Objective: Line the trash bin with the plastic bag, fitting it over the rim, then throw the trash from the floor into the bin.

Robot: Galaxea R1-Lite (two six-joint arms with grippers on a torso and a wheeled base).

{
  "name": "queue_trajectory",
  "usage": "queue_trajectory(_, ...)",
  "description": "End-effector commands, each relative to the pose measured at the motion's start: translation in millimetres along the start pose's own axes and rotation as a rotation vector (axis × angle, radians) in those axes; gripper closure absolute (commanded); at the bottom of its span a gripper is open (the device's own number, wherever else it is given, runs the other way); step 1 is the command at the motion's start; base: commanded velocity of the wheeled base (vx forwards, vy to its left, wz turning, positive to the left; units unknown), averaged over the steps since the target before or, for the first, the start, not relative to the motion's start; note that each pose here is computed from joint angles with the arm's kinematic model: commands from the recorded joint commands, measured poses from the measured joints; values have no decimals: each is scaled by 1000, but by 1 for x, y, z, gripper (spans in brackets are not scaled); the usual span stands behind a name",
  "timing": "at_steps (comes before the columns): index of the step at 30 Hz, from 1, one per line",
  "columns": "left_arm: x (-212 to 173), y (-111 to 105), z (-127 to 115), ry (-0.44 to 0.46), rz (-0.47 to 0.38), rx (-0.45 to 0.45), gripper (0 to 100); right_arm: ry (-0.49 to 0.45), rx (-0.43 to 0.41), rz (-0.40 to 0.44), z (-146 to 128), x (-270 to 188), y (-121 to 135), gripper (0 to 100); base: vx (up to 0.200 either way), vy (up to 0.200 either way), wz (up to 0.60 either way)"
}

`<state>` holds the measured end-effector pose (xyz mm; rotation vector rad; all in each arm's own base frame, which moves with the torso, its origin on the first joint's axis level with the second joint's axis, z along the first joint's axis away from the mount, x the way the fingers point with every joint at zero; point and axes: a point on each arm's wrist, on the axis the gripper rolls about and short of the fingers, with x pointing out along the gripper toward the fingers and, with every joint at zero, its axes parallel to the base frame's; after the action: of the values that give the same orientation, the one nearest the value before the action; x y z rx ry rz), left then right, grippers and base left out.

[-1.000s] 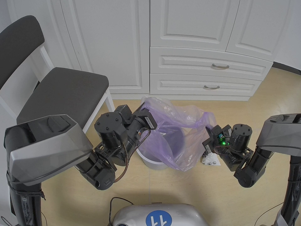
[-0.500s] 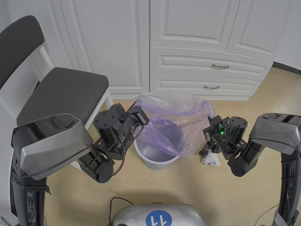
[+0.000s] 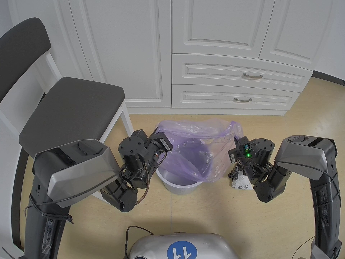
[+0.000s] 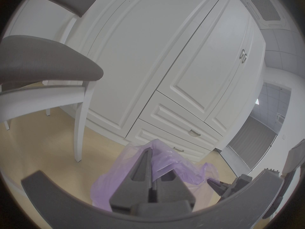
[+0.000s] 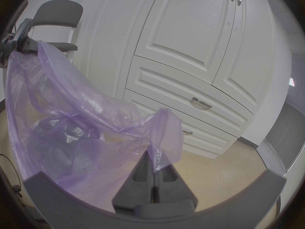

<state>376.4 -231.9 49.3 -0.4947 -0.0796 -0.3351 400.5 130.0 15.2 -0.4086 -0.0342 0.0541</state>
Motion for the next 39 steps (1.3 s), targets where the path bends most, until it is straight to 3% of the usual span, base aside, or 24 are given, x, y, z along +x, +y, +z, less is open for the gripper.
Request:
queue_trajectory(1,1,5,-17,22,23,9,100,-13,7,5,4,-5,-6,100,0,0,0)
queue_trajectory(10,3,14,-8,11,54,38,100,-47,90,38,20,-13,-11,100,0,0,0)
queue_trajectory(14,5,20,1,6,75,65,100,33,144,77,27,-21,-15,100,0,0,0)
queue_trajectory(17,6,27,15,5,99,76,100,109,252,147,39,-27,-19,100,0,0,0)
queue_trajectory(23,-3,41,28,101,148,117,100,228,345,199,46,-29,-23,100,0,0,0)
queue_trajectory(39,0,41,29,85,140,104,100,326,327,215,28,-32,-24,100,0,0,0)
